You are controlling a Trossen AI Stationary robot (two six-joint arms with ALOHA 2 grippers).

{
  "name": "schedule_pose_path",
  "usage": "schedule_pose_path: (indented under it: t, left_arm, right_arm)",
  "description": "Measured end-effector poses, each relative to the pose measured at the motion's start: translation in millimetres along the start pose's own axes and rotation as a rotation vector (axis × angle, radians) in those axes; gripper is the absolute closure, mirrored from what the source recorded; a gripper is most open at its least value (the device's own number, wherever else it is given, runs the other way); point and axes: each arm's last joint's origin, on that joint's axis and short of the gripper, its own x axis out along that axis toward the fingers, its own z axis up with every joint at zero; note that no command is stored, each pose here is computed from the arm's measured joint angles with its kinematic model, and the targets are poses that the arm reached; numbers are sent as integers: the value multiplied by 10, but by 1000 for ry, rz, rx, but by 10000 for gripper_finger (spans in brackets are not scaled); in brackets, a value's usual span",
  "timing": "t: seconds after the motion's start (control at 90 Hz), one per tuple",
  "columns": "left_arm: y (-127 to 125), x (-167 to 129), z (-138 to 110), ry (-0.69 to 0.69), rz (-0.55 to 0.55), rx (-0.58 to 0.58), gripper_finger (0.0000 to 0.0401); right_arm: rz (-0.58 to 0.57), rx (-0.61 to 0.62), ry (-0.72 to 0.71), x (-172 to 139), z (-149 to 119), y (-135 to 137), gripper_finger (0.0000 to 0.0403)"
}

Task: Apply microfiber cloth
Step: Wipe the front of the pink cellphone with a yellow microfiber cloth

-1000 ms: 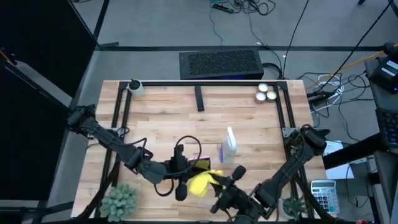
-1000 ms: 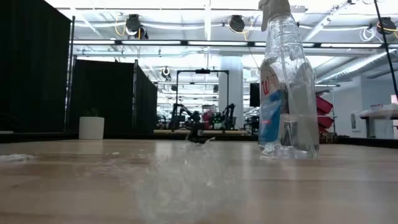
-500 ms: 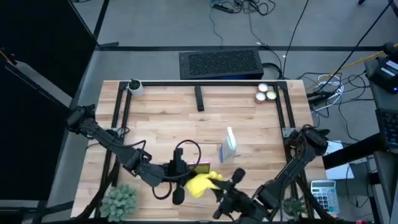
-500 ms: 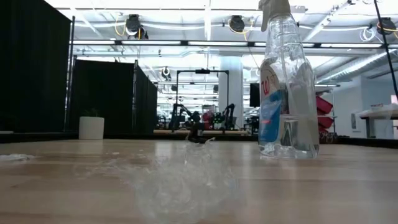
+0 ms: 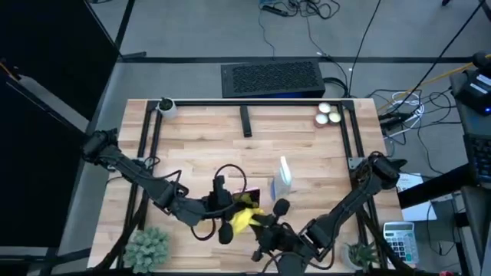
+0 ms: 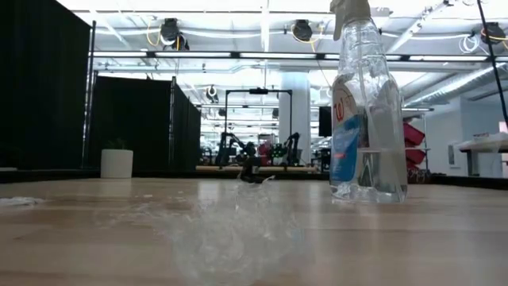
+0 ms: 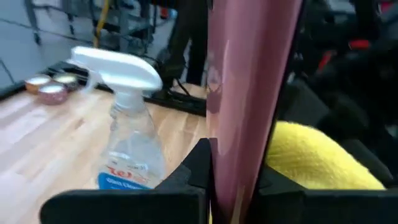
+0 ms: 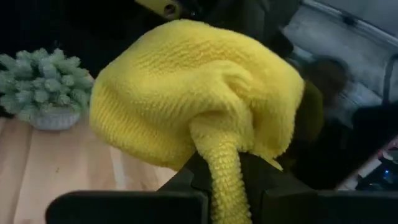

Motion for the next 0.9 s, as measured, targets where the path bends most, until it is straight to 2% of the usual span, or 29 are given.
schedule_pose_path:
  t: [0.111, 0.389, 0.5, 0.589, 0.767, 0.9]
  left_arm:
    - [-5, 0, 12, -8, -5, 13, 393]
    - [-85, -78, -56, 34, -17, 49, 393]
    - [-76, -95, -128, 100, -15, 52, 393]
    - [-72, -102, -171, 136, -15, 58, 393]
    - [-73, -97, -158, 127, -20, 45, 393]
    - [-74, -62, -210, 135, 3, 46, 393]
  right_arm:
    - [13, -39, 3, 10, -2, -2, 387]
    - [-188, -229, -1, -322, -37, -29, 387]
    - [-281, -228, -19, -454, 47, -114, 387]
    - [-246, -153, -33, -505, 129, -161, 387]
    - [-62, -110, -24, -412, 120, -114, 387]
    - [-67, -114, -8, -262, 122, -162, 387]
